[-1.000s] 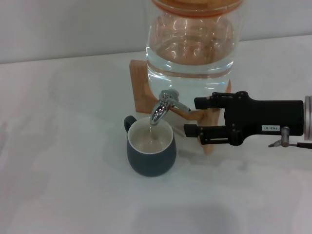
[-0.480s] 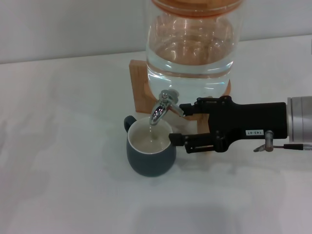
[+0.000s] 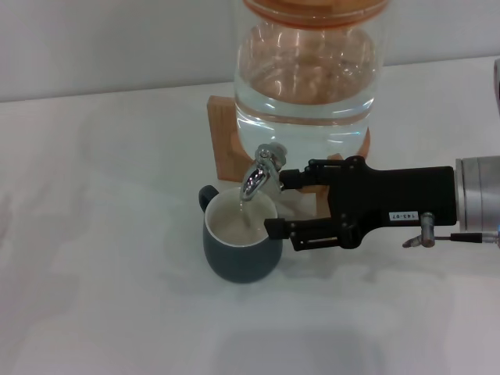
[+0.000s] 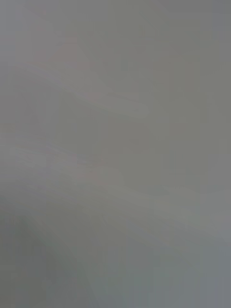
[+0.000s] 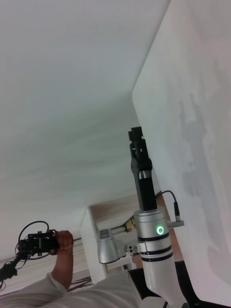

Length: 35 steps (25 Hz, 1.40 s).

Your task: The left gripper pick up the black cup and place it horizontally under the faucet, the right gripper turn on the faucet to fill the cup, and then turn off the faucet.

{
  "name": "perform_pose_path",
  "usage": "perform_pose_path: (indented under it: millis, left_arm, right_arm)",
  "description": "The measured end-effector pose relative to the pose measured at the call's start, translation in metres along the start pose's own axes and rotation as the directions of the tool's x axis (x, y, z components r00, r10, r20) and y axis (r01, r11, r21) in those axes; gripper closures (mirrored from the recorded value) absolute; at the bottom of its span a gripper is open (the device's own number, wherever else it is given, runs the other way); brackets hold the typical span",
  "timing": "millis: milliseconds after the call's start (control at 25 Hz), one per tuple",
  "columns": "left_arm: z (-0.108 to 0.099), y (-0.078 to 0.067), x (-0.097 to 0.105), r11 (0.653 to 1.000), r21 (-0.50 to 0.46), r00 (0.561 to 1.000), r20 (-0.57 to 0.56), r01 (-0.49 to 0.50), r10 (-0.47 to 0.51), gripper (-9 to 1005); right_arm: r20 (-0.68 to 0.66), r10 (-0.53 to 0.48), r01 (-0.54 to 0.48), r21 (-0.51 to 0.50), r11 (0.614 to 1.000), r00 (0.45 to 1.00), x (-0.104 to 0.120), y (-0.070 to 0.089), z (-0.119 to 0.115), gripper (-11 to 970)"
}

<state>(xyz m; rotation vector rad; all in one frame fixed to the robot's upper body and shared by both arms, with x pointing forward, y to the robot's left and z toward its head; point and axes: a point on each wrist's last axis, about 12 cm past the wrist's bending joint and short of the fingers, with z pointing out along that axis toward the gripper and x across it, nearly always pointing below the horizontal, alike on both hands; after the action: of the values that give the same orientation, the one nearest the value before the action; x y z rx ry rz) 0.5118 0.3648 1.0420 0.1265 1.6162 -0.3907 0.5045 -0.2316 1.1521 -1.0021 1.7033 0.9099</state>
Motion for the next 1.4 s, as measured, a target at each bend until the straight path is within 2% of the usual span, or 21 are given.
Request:
perform_pose_path:
  millis: [240,480,640,720,800,1040,1400]
  left_arm:
    - [-0.002,0.0,0.001,1.0,-0.004,1.0,-0.003,0.001,-0.001,465]
    - [0.001,-0.001,0.0,1.0,0.002,1.0,0.001,0.0,0.0,465]
    - [0.001,-0.001,-0.001,1.0,0.004,1.0,0.013,0.002,-0.003,465]
    - [0.002,-0.002,-0.002,1.0,0.006,1.0,0.019,0.004,-0.004,465]
    - [0.003,-0.002,-0.002,1.0,0.007,1.0,0.02,0.005,-0.005,464]
    - [0.003,-0.002,-0.002,1.0,0.007,1.0,0.022,0.006,-0.006,464]
    - [0.003,-0.002,-0.002,1.0,-0.004,1.0,0.029,0.007,-0.007,464]
  right_arm:
    - [0.008,-0.011,0.011,0.012,1.0,1.0,-0.001,0.005,-0.012,168]
    - [0.028,-0.024,0.025,-0.027,0.999,0.999,-0.006,0.015,-0.017,168]
    - [0.035,-0.041,0.044,-0.087,0.995,0.999,-0.012,0.026,-0.007,168]
    - [0.032,-0.053,0.056,-0.124,0.991,0.998,-0.015,0.034,0.007,168]
    - [0.031,-0.053,0.056,-0.132,0.99,0.998,-0.015,0.035,0.012,168]
    - [0.033,-0.025,0.028,-0.092,0.995,0.999,-0.016,0.036,0.036,168]
    - [0.018,-0.025,0.026,-0.087,0.996,1.0,-0.017,0.036,0.048,168]
